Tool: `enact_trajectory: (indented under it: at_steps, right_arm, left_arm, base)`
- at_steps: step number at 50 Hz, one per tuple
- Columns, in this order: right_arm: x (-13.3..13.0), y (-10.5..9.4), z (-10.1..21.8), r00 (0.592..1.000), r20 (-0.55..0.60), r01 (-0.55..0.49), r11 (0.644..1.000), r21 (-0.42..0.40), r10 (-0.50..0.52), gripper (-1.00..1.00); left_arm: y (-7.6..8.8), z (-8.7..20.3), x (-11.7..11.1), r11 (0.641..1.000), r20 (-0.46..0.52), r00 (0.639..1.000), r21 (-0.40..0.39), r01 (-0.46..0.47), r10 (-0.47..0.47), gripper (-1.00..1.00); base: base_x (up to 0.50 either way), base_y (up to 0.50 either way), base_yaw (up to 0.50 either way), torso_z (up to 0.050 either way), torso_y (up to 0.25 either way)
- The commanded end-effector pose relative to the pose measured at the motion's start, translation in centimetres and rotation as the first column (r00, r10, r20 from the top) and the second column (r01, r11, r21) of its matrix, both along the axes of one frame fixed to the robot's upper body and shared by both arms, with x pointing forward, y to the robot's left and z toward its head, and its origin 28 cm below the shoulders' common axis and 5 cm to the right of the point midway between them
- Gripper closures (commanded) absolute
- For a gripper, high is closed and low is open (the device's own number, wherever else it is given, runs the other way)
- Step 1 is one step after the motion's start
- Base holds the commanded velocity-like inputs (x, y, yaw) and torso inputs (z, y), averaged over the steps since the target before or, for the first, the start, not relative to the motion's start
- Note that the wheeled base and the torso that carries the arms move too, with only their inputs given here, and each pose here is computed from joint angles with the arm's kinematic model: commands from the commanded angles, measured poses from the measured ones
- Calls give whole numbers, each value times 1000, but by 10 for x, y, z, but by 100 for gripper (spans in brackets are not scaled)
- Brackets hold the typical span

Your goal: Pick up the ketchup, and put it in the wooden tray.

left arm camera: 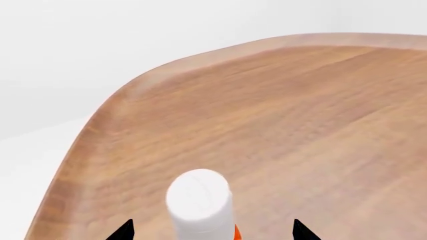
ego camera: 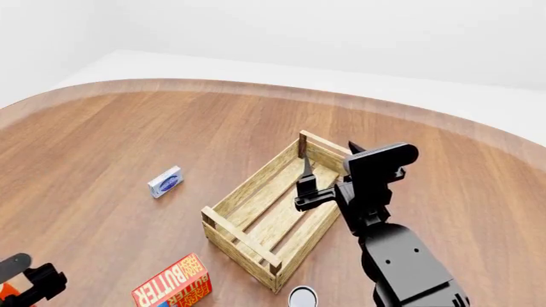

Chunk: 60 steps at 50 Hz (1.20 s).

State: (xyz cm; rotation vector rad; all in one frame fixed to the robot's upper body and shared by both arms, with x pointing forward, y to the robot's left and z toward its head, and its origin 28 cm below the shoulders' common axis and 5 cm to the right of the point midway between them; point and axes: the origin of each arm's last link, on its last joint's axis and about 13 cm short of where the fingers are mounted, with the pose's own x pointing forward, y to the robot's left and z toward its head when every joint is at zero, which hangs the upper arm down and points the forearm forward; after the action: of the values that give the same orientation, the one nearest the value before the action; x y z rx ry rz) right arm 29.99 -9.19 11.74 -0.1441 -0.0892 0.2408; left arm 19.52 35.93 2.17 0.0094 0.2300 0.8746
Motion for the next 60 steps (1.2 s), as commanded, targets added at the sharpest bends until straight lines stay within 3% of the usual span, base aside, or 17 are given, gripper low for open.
enact_trajectory:
  at_steps: [1,27,28,38,47,60]
  right_arm:
    - [1,0,-1,1000,-3,2,1000,-2,-2,-100]
    - [2,-1,-3,1000,-14,14,1000,-5,-14,-100]
    - [2,-1,-3,1000,-15,14,1000,-5,-15,-100]
    - [-3,-5,-3,1000,-19,23,1000,-3,-23,-100]
    - [-5,-6,-2,1000,-20,24,1000,0,-24,-100]
    - [4,-4,2,1000,-1,28,1000,9,-28,-100]
  left_arm:
    - [5,-5,4,1000,-7,1000,-1,-30,30,-100]
    - [19,-26,33,997,-48,997,-40,-68,66,-100]
    - [19,-28,34,997,-52,996,-43,-70,68,100]
    - [25,-33,47,996,-62,995,-34,-84,82,100]
    - [24,-23,51,998,-5,998,-12,-61,61,100]
    - [12,39,72,994,162,984,94,64,-78,100]
  base:
    - [0,0,0,0,0]
    - [0,0,0,0,0]
    - [0,0,0,0,0]
    - [0,0,0,0,0]
    - [0,0,0,0,0]
    - [0,0,0,0,0]
